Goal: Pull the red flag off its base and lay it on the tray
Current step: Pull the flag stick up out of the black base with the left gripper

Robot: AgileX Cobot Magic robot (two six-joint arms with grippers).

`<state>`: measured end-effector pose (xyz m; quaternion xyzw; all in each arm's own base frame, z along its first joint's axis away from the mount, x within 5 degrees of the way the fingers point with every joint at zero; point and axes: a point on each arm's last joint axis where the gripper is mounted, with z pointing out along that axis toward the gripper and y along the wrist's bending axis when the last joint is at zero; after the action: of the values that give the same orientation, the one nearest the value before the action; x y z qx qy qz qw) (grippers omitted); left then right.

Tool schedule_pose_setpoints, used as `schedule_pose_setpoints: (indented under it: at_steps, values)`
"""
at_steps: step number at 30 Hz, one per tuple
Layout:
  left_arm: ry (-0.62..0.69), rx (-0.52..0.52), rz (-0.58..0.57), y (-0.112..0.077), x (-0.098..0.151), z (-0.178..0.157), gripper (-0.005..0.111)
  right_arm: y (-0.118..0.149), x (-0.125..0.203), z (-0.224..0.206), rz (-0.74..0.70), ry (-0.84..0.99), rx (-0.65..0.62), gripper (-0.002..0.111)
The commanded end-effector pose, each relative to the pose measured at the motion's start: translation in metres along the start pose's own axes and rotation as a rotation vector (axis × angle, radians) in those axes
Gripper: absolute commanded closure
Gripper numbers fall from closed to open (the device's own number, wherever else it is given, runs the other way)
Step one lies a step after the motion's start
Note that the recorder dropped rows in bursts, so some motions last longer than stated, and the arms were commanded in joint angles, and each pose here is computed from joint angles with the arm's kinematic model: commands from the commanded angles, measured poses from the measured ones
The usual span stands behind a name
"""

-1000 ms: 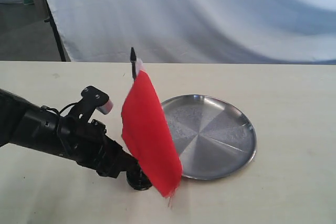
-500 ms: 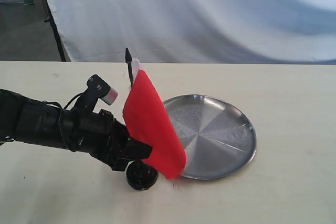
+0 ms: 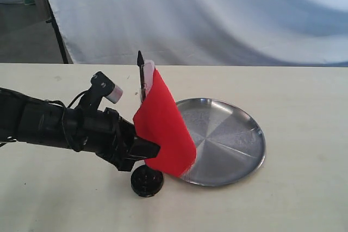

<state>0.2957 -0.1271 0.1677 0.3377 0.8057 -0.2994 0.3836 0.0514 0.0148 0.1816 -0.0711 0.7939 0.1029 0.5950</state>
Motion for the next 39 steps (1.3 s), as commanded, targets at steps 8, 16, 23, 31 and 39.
schedule_pose_setpoints:
  at_steps: [8,16,23,31,39]
  values:
    - [-0.019,0.021,0.002,-0.001,-0.002,0.001,0.082,0.000,0.001,0.000,-0.004,-0.001,0.006,0.109]
    - [-0.021,0.023,0.041,-0.002,-0.003,0.001,0.107,0.000,0.001,0.000,-0.004,-0.001,0.006,0.109]
    - [-0.062,0.098,0.050,-0.008,-0.006,0.000,0.107,0.000,0.001,0.000,-0.004,-0.001,0.006,0.109]
    - [-0.087,0.142,0.052,-0.012,-0.009,0.000,0.107,0.000,0.001,0.000,-0.004,-0.001,0.006,0.109]
    - [-0.141,0.168,0.087,-0.012,-0.025,-0.001,0.107,0.000,0.001,0.000,-0.004,-0.001,0.006,0.109]
